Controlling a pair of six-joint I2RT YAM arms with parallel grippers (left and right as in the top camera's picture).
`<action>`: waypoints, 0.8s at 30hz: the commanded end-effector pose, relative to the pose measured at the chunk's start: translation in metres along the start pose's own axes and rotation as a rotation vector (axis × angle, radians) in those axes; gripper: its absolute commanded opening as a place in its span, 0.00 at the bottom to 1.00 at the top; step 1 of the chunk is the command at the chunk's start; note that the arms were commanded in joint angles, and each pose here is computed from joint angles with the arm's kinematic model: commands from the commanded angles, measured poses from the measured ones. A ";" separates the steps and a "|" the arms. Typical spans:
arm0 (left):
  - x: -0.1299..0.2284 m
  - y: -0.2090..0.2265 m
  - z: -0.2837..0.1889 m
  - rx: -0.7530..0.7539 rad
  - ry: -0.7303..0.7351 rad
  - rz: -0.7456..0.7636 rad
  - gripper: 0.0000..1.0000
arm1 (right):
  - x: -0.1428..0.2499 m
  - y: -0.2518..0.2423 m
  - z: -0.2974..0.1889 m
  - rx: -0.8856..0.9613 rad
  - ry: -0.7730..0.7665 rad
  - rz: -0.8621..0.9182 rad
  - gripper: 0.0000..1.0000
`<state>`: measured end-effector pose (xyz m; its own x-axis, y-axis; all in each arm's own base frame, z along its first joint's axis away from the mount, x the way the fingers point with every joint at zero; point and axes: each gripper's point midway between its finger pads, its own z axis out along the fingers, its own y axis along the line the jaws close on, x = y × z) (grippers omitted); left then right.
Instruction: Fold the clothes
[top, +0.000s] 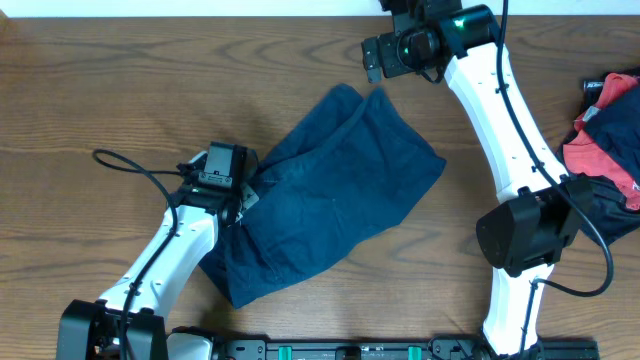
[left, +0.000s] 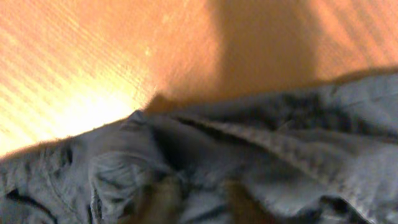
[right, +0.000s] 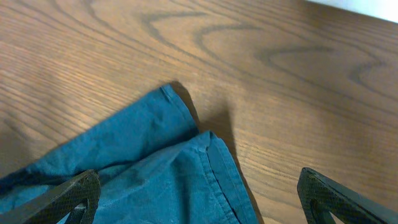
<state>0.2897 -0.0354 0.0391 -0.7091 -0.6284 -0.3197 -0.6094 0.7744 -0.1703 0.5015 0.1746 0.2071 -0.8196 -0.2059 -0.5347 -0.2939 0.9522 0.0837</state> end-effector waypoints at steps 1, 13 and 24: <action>0.002 0.001 -0.001 -0.002 0.021 0.002 0.09 | 0.000 -0.015 -0.005 0.040 0.003 0.001 0.99; -0.072 -0.025 -0.065 0.111 -0.186 -0.004 0.28 | 0.010 -0.021 -0.006 0.047 0.045 0.013 0.98; -0.042 -0.003 -0.080 0.062 -0.069 0.018 0.06 | 0.055 0.009 0.030 -0.089 0.198 0.005 0.01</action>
<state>0.3004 -0.0189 0.1291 -0.6793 -0.6094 -0.4088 -0.5642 0.7900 -0.2400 0.4824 0.1647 0.1843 -0.8734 -0.2172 -0.4359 -0.2941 0.9486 0.1165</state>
